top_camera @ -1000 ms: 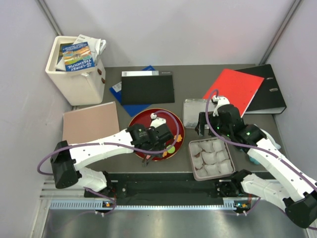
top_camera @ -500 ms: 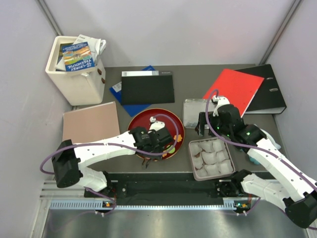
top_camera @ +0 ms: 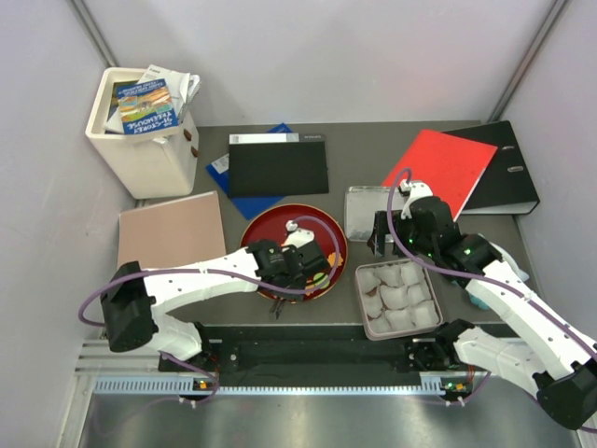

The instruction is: Pack the cookies

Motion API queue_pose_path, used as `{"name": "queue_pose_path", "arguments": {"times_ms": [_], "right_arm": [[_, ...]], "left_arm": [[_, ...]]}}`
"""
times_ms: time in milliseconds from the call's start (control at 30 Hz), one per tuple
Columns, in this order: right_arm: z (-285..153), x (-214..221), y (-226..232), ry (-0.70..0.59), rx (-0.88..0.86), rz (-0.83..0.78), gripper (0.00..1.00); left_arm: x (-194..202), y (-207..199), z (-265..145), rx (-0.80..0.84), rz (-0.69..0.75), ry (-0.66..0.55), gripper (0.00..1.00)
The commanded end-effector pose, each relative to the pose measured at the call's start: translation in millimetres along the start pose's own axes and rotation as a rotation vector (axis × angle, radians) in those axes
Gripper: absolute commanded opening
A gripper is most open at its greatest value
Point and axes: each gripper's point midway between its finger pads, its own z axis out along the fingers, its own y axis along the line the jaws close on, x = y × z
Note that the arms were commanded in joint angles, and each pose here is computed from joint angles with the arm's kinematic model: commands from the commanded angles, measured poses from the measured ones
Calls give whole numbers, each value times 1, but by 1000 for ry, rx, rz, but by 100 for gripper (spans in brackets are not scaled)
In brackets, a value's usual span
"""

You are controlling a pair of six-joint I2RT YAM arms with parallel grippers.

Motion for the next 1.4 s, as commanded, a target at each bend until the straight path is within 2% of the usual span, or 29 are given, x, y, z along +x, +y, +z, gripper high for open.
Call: {"name": "queue_pose_path", "arguments": {"times_ms": [0, 100, 200, 300, 633, 900, 1167, 1367], "right_arm": [[-9, -17, 6, -57, -13, -17, 99], [-14, -25, 6, -79, -3, -7, 99], [-24, -40, 2, -123, 34, 32, 99], [-39, -60, -3, -186, 82, 59, 99], [-99, -103, -33, -377, 239, 159, 99], [-114, -100, -42, -396, 269, 181, 99], [-110, -96, -40, -379, 256, 183, 99], [-104, -97, -36, -369, 239, 181, 99]], "left_arm": [[-20, -8, -13, 17, 8, -57, 34], [-37, -8, -31, 14, 12, -108, 33], [-59, -17, -50, 38, 75, -177, 31], [-70, -27, -59, 48, 132, -188, 29], [-68, -90, -70, 237, 310, -181, 27], [-61, -121, -68, 309, 416, -159, 27], [-50, -124, -65, 319, 441, -131, 27], [-42, -123, -59, 308, 447, -110, 31]]}}
